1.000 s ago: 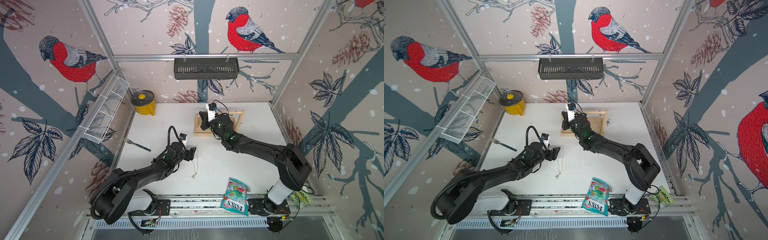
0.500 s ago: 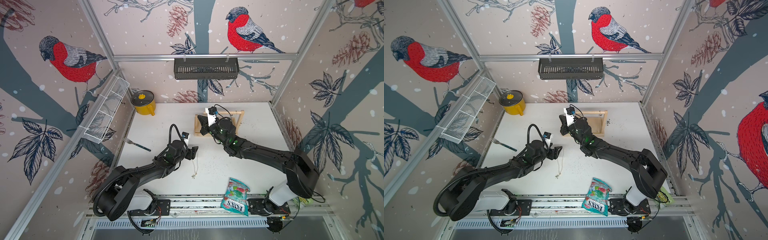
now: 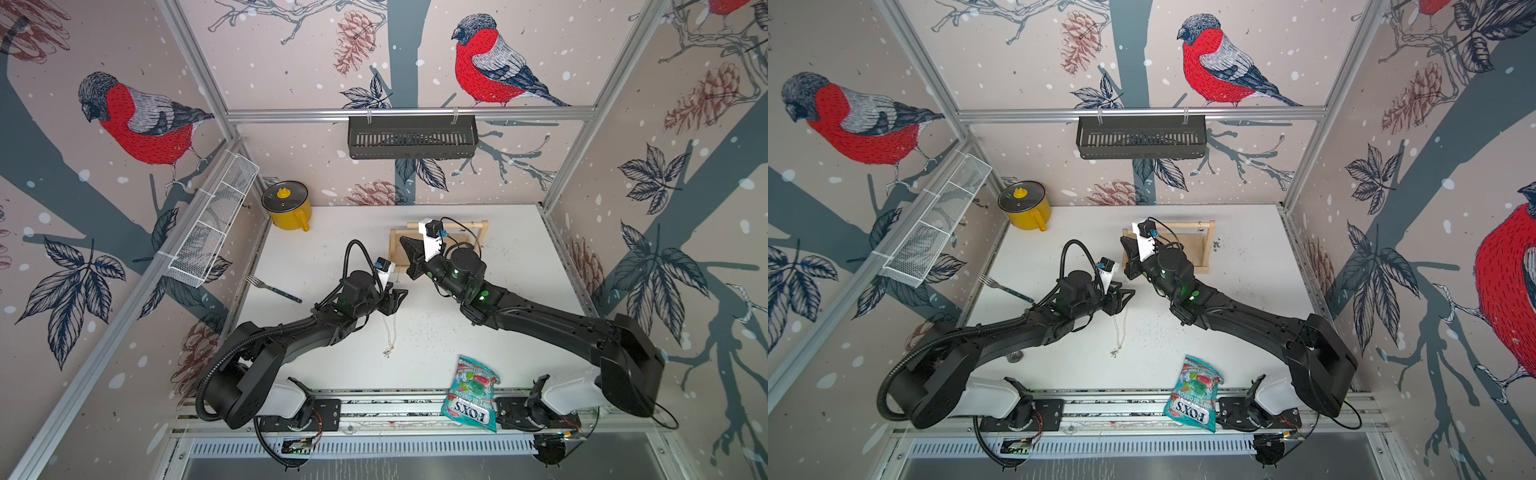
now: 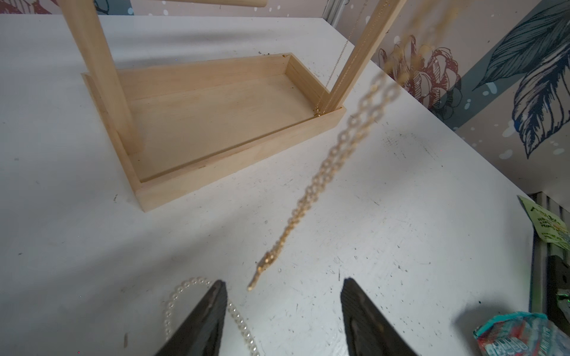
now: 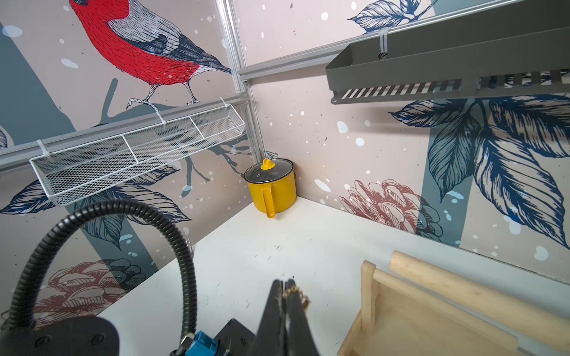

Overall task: Take the necklace off the jewelry display stand
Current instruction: Place the necklace at the center of the board.

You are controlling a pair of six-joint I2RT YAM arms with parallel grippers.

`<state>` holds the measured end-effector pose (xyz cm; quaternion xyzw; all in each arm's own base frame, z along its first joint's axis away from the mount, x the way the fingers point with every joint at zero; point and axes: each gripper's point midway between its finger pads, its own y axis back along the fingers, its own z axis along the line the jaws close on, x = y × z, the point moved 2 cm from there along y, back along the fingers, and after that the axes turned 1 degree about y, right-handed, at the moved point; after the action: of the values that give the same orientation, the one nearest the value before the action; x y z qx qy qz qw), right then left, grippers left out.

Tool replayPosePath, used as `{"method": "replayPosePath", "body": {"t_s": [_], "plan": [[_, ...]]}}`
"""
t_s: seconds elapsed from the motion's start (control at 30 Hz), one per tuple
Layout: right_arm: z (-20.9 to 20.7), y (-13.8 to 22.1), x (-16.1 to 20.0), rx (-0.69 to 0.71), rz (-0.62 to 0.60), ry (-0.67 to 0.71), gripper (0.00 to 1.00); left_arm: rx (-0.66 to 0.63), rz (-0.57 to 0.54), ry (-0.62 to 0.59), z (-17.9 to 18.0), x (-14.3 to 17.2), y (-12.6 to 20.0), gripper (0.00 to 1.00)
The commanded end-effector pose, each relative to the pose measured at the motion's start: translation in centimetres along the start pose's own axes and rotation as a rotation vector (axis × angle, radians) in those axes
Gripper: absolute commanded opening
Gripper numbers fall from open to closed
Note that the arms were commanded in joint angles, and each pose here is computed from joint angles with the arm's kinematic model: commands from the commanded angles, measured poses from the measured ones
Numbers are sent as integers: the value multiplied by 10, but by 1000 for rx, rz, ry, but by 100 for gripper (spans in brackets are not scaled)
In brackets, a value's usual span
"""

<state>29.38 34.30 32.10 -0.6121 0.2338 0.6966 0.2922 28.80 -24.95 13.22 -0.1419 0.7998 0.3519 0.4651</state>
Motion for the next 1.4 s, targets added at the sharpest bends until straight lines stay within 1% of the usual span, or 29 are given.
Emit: {"method": "replayPosePath", "body": {"t_s": [0.0, 0.17, 0.33, 0.57, 0.73, 0.8, 0.9, 1.1, 1.37], "plan": [[3, 4, -4, -13, -14, -20, 1, 70, -54, -35, -13, -15, 1, 59], [8, 8, 0, -25, -8, -26, 1, 55, -63, -34, -11, -20, 1, 58], [12, 14, -4, -28, -19, -24, 1, 60, -53, -33, -11, -21, -2, 57], [15, 19, -11, -32, -34, -24, 1, 124, -55, -44, -21, -23, -2, 49], [17, 20, -12, -39, -33, -25, 1, 127, -60, -46, -22, -23, 0, 45], [18, 20, -11, -42, -31, -26, 1, 131, -62, -49, -23, -24, 1, 38], [18, 21, -11, -42, -26, -27, 1, 137, -64, -50, -25, -24, 3, 32], [17, 23, -13, -32, -33, -22, 1, 143, -73, -54, -27, -24, 7, 29], [16, 25, -15, -25, -36, -15, 1, 153, -66, -43, -28, -23, 6, 28]]}}
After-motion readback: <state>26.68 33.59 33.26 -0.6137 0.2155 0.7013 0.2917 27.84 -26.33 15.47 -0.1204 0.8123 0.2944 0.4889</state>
